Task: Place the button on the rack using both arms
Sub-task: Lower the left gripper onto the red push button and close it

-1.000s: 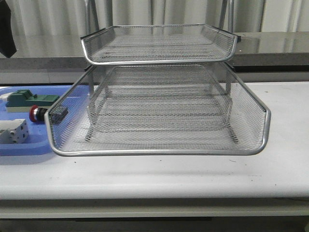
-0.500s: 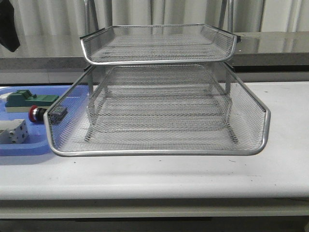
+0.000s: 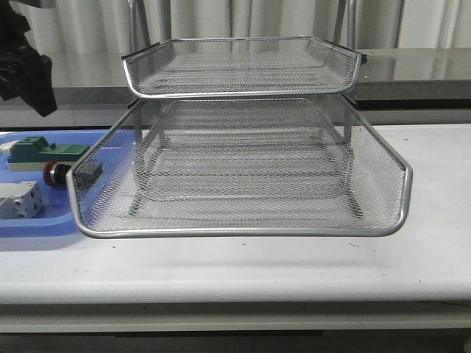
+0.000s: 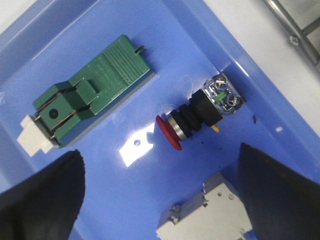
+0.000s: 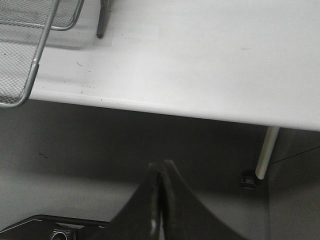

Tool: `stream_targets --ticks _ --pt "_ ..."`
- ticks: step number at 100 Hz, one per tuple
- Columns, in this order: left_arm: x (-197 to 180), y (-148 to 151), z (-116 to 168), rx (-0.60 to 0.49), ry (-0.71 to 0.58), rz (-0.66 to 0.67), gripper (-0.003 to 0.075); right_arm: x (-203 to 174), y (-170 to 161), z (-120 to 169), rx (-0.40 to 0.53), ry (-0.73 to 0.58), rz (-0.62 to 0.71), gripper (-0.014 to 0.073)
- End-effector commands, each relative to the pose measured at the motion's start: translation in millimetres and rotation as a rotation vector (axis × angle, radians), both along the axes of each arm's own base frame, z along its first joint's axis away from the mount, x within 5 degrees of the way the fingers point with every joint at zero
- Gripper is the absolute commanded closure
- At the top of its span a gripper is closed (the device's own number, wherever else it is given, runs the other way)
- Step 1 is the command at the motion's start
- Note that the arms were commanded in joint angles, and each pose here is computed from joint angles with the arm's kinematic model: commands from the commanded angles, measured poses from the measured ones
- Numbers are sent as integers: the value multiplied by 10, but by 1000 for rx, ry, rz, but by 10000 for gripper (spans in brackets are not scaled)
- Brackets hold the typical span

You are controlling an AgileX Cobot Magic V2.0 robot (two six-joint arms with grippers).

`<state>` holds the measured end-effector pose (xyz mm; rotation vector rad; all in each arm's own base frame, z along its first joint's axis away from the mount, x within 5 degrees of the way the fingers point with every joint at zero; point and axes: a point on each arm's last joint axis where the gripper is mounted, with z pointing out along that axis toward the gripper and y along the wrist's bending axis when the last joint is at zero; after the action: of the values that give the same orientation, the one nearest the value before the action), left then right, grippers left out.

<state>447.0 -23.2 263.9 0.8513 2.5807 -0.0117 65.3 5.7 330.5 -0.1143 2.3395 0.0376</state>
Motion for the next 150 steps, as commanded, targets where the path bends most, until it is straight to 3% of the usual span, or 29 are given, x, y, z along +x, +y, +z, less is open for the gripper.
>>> stream_targets --ticks 1,26,39,112,142,150 --pt "45 -83 290 0 -111 -74 122 30 -10 116 -6 -76 -4 663" --pt "164 -359 25 81 -98 -323 122 30 -10 116 -6 -76 -4 663" --pt "195 -440 -134 99 -65 -369 122 30 -10 116 -6 -76 -4 663" --pt "309 -433 -616 152 26 -394 122 28 -11 114 -7 -73 -4 663" --pt "317 -437 -645 148 28 -393 123 28 -11 114 -7 -73 -4 663" --pt "315 -439 -645 146 30 -393 157 28 -11 114 -7 -73 -4 663"
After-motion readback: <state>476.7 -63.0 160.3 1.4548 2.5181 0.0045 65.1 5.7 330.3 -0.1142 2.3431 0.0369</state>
